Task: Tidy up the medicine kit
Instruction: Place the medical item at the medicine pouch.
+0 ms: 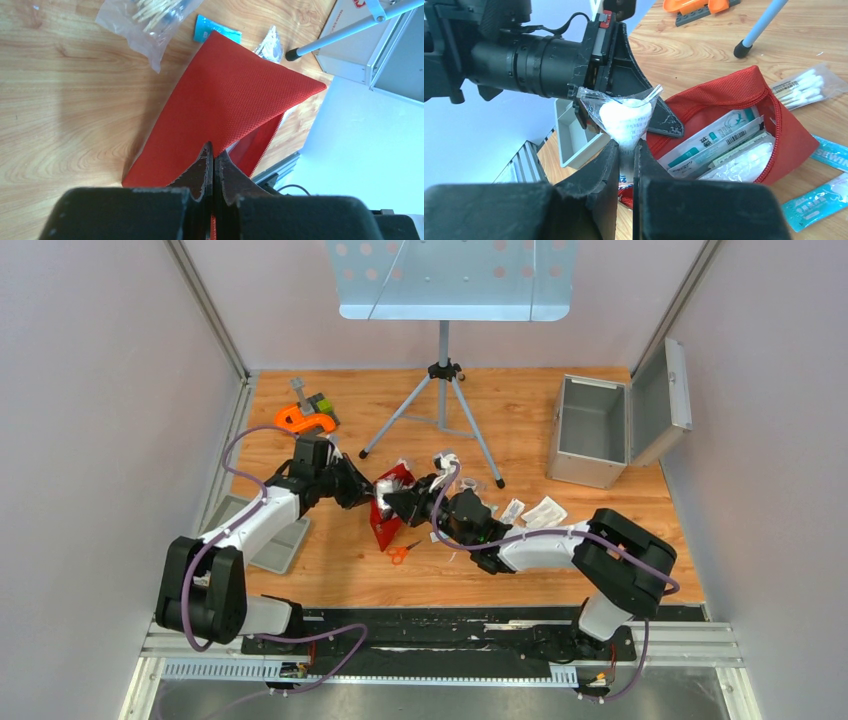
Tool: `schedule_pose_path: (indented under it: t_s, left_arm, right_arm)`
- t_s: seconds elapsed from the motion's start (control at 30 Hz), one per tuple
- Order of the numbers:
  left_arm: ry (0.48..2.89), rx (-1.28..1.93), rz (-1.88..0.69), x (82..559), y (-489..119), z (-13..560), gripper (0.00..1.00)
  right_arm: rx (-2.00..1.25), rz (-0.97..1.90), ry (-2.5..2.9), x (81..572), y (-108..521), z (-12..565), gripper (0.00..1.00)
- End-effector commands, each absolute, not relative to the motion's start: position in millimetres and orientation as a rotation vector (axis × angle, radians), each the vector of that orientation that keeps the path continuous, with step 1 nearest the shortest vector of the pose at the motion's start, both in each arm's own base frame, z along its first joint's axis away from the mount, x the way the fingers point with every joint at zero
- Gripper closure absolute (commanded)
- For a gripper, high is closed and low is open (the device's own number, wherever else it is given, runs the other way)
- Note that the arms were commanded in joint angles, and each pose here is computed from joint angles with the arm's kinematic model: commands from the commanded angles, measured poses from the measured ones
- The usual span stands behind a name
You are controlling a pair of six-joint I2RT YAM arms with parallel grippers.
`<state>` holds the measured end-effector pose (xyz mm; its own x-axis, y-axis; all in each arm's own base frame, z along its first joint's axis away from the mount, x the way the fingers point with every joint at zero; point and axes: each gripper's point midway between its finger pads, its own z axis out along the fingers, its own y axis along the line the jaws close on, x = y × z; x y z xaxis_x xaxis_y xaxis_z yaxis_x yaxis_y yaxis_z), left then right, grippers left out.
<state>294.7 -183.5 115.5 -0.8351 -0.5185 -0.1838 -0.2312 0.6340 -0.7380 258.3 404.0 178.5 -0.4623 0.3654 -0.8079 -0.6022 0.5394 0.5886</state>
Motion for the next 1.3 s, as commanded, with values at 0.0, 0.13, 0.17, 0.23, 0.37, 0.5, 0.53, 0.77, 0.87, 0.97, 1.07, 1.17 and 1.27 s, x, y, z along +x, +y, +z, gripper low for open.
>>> schedule_pose_path:
  t_s: [0.0,0.13,0.17,0.23,0.37,0.5,0.53,0.77,0.87,0.97,1.07,1.17,1.27]
  left_arm:
    - [2.437,-0.621,-1.139,299,-189,119,1.0]
    - [2.439,-0.623,-1.143,298,-189,118,1.0]
    - [2.437,-0.625,-1.143,298,-188,118,1.0]
    - [2.435,-0.632,-1.144,298,-188,118,1.0]
    - [2.434,-0.633,-1.152,298,-187,117,1.0]
    - [2.437,-0.635,-1.146,297,-187,116,1.0]
    - [2.438,-0.637,-1.144,297,-186,116,1.0]
    - [2.444,-0.643,-1.137,296,-185,111,1.0]
    - [2.445,-0.643,-1.134,296,-185,111,1.0]
    - [2.445,-0.64,-1.134,296,-185,111,1.0]
    - [2.443,-0.636,-1.134,296,-185,112,1.0]
    - [2.442,-0.633,-1.137,297,-185,112,1.0]
    - [2.438,-0.631,-1.138,297,-185,114,1.0]
  right_arm:
    - [-0.21,1.156,1.608,256,407,189,0.97]
    - [-0.209,1.118,1.628,256,405,173,0.96]
    - [-0.209,1.111,1.635,256,404,169,0.96]
    - [-0.212,1.095,1.644,256,404,163,0.97]
    - [-0.227,1.058,1.652,257,407,152,0.98]
    - [-0.261,1.051,1.655,252,413,145,0.98]
    - [-0.27,1.049,1.657,250,414,144,0.99]
    - [-0.347,1.096,1.611,234,414,145,0.8]
    - [-0.404,1.127,1.604,226,417,149,0.57]
    - [-0.421,1.125,1.602,223,416,154,0.51]
    - [-0.424,1.102,1.573,226,412,168,0.46]
    - [-0.418,1.055,1.543,233,406,182,0.41]
    - [-0.407,1.016,1.533,244,400,194,0.36]
